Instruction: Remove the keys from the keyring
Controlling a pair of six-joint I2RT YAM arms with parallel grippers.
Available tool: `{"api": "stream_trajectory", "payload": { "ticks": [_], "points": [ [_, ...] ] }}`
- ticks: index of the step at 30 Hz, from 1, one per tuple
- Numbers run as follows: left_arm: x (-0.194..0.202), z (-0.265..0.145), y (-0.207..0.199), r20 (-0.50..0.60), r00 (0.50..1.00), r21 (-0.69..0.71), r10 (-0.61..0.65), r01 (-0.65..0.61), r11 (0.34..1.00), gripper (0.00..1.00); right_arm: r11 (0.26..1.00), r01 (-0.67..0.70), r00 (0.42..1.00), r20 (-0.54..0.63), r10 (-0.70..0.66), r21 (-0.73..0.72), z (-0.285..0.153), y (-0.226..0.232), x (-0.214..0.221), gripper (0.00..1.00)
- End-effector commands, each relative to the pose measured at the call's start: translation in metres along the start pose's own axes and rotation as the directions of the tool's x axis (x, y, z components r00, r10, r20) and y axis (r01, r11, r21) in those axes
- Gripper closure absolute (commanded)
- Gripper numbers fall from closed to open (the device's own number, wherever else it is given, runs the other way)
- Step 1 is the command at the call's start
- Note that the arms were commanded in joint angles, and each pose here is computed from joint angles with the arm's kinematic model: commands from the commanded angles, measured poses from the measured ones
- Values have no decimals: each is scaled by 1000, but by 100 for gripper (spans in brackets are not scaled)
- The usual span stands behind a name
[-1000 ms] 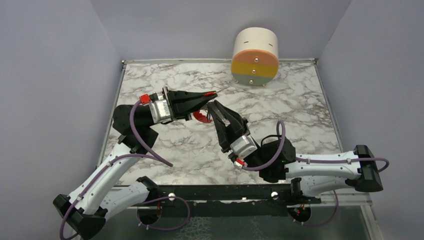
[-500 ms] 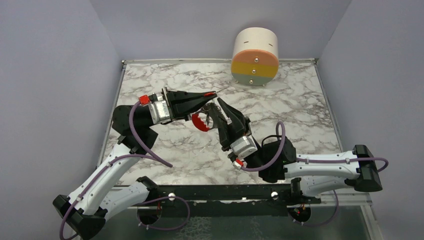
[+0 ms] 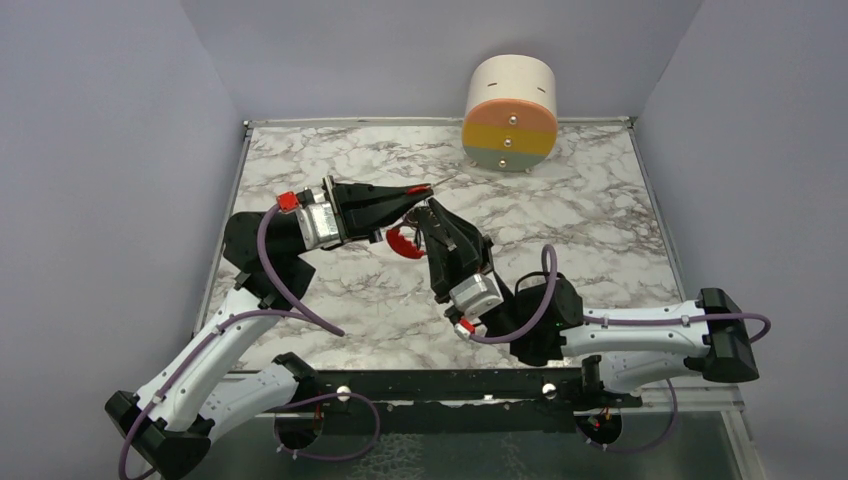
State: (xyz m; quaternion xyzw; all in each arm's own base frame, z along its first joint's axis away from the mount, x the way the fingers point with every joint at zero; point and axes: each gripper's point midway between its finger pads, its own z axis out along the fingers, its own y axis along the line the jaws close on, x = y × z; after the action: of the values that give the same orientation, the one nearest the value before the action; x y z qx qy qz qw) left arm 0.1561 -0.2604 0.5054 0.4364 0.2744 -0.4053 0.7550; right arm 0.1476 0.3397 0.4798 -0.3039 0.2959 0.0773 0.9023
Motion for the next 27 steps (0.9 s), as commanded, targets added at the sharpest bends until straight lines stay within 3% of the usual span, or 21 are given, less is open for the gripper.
{"api": "stream_trajectory", "payload": {
  "ticks": [1,15,21,27],
  "points": [
    [-15,-3,2,36,998,-26,45,-44,999,100,1000,4,1000,-6,-3,29,2,-2,0,74],
    [-21,-6,-1,47,998,-23,51,-50,998,100,998,18,1000,-25,-16,57,-3,-7,5,75],
    [-21,-6,-2,47,998,-19,49,-48,999,100,997,16,1000,-26,-14,76,-3,-10,6,81],
    [-20,-5,0,46,997,-26,57,-56,998,100,999,-2,1000,-27,3,39,-1,-5,4,98]
  ]
}}
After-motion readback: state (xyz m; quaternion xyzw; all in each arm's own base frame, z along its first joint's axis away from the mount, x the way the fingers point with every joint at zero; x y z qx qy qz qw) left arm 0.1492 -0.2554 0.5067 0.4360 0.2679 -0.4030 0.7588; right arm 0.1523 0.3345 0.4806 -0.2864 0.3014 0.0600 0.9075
